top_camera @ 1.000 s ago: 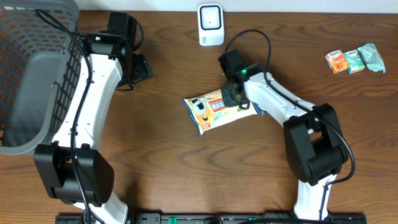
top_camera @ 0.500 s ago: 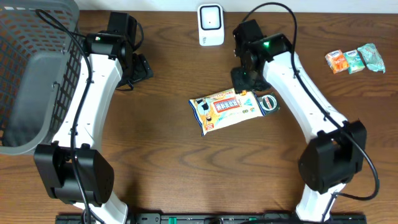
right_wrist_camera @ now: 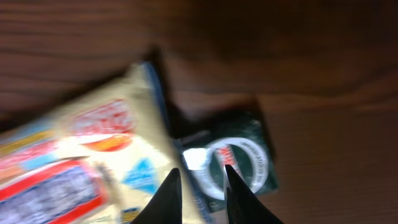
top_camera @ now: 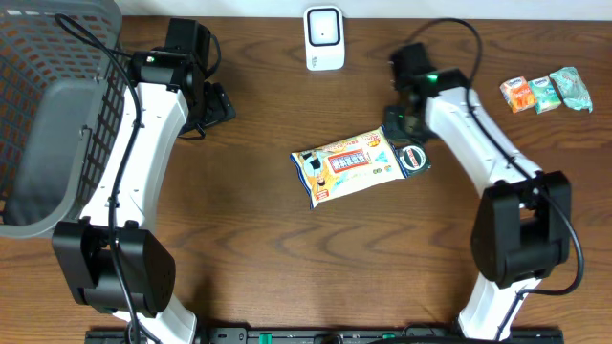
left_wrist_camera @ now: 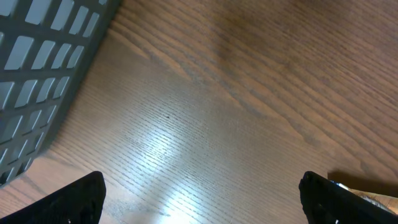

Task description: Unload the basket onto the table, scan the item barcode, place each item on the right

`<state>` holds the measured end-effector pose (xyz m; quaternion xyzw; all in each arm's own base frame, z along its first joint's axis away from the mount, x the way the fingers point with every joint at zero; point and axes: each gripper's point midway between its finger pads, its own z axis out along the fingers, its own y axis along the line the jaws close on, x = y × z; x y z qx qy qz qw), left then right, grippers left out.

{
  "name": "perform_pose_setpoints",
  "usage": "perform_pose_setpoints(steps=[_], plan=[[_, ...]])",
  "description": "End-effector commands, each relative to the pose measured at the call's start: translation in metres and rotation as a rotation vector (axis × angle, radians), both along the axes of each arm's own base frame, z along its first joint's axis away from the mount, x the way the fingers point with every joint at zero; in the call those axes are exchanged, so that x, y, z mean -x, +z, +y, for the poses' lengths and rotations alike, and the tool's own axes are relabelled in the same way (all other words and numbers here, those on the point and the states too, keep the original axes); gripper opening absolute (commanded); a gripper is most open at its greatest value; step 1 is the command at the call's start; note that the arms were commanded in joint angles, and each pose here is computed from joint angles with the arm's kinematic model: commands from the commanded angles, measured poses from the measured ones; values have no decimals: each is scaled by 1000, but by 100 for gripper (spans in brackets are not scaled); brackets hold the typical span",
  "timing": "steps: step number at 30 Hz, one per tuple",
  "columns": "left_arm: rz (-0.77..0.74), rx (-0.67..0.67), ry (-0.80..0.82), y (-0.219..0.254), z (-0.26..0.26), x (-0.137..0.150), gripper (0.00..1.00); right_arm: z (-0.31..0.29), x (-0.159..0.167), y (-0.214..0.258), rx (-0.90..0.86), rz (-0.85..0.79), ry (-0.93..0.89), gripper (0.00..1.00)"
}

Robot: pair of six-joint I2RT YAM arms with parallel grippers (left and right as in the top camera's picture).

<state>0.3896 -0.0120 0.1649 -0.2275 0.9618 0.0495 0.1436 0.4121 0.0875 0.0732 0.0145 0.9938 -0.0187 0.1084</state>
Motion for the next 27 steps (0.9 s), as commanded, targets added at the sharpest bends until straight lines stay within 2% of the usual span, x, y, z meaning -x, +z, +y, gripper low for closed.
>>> perform_pose_setpoints(steps=[1,7,10,14,16,17,20,27], plan=[[-3,-16,-10,3,3,0,98,-10,12,-23,-67,64,-37,18],[-3,-16,-10,3,3,0,98,-28,19,-42,-67,79,-93,19],[-3,-16,-10,3,3,0,98,-34,27,-46,-66,109,-139,14],[-3,-16,-10,3,3,0,98,-33,41,-46,-76,169,-146,21],[-3,-16,-10,3,3,0,97,-28,49,-46,-103,207,-143,20],[-3,-16,-10,3,3,0,98,-26,54,-46,-115,227,-142,18],[-3,-16,-10,3,3,0,98,-24,69,-45,-115,289,-120,1],[-3,-16,-10,3,3,0,98,-17,69,-46,-112,285,-91,2]])
